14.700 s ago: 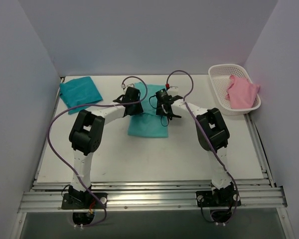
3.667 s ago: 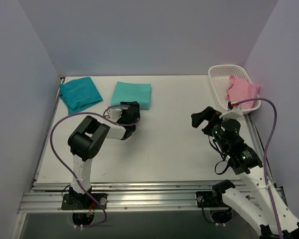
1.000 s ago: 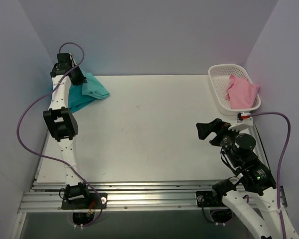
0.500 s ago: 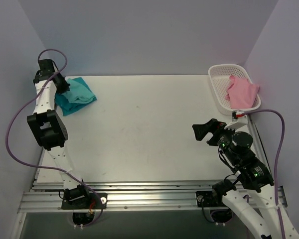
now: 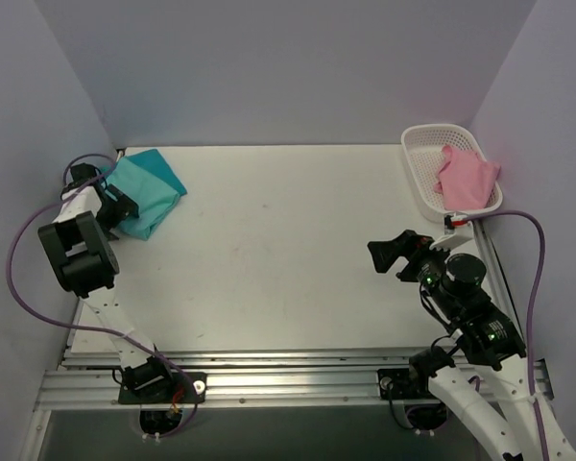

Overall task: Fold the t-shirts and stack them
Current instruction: Neatly place the folded tshirt to the corner

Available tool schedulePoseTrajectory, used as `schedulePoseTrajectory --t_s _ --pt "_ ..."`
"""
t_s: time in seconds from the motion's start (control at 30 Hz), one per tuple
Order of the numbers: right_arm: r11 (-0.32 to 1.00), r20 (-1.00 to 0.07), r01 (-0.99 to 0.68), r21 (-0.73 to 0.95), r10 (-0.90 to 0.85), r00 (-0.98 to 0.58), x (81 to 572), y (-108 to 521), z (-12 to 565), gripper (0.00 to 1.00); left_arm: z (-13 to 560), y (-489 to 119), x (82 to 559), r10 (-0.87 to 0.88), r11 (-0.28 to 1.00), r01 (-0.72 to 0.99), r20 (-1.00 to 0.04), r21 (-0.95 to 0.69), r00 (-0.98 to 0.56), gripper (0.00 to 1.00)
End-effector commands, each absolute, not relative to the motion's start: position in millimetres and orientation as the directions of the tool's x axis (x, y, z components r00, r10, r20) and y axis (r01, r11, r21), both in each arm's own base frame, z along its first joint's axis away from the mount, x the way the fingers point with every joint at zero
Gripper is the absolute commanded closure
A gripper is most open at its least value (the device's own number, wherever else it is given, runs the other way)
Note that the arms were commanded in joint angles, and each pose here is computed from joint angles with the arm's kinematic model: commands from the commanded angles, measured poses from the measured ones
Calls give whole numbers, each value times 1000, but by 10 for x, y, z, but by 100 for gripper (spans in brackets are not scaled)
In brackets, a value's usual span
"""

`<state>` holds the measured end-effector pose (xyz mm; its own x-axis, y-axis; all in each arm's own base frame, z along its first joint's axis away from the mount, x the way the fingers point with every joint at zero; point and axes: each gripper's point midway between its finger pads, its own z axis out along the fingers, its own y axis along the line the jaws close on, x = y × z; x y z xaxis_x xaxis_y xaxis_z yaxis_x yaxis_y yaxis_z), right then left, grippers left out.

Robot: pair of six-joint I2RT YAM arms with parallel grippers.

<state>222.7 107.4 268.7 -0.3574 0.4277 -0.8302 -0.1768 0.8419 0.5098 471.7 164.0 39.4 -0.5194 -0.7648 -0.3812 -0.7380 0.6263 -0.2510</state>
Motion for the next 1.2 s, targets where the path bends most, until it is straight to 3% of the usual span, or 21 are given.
schedulePoseTrajectory --t_s 0.0,0.13,0.27,0.47,0.7,0.87,1.17 --pt "841 -837 -200 502 414 -359 2260 1124 2674 0 1050 1873 4653 -775 557 -775 -521 -298 -357 6" --pt "841 -834 -189 507 422 -355 2271 1111 2655 0 1670 1938 4574 -761 527 -763 -606 -373 -230 6" --pt "844 -830 -174 508 425 -361 2298 1107 2613 0 2493 1828 4662 -719 590 -626 -685 -510 -120 6" --pt "847 -824 -145 512 436 -362 2379 1104 2519 0 3291 1502 4665 -705 658 -423 -707 -623 -53 6" --pt "857 -808 -77 509 445 -386 2535 1099 2295 0 2816 895 4054 -611 716 -561 -763 -416 -214 6" --pt "884 -807 -35 466 408 -426 2643 1118 2087 0 2287 278 3514 -487 799 -536 -815 -271 -313 6" --pt "904 -809 11 427 387 -443 2603 1212 1926 0 2298 489 2808 -392 781 -602 -881 -166 -266 6"
